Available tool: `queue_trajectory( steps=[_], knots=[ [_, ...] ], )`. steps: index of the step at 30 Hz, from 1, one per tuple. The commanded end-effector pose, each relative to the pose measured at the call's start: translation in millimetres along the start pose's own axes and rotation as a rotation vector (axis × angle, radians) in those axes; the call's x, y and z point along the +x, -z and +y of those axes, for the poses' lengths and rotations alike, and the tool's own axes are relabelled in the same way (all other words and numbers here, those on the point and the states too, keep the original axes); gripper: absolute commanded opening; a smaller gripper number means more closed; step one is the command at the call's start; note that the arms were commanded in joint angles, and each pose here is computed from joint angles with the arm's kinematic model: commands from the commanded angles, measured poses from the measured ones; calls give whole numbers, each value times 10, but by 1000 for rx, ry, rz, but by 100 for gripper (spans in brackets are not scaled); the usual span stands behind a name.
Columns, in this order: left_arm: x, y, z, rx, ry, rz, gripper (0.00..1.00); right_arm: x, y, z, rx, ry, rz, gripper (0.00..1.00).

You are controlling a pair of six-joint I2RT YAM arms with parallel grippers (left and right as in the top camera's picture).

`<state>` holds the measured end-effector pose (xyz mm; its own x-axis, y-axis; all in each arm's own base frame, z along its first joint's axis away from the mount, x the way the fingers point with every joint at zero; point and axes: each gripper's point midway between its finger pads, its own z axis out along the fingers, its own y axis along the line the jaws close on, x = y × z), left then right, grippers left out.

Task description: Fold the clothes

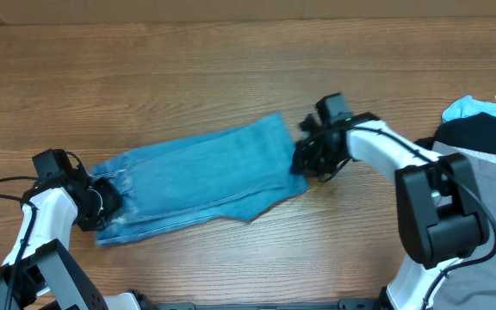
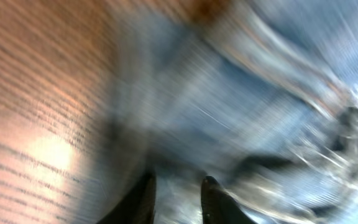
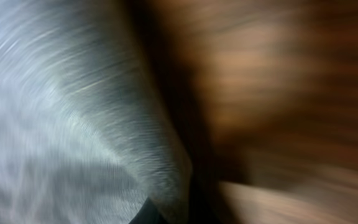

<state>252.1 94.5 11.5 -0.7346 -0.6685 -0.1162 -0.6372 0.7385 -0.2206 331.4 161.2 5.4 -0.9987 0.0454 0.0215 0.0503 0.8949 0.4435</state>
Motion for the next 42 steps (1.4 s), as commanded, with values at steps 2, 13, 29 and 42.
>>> queue_trajectory(
  steps=[2, 13, 29, 42],
  knots=[
    [36, -35, -4, -1, 9, 17, 41, -254, 321, -761, 155, -381, -100, 8],
    [339, -10, 6, 6, 18, 144, 88, -307, 764, -337, -124, -92, -135, 53],
    [212, -179, -424, 273, -145, 129, 100, -208, 1303, 204, -271, 120, -241, 59],
    [694, -785, -477, 363, -160, 381, 82, -198, 1302, 195, -266, 131, -239, 60]
  ],
)
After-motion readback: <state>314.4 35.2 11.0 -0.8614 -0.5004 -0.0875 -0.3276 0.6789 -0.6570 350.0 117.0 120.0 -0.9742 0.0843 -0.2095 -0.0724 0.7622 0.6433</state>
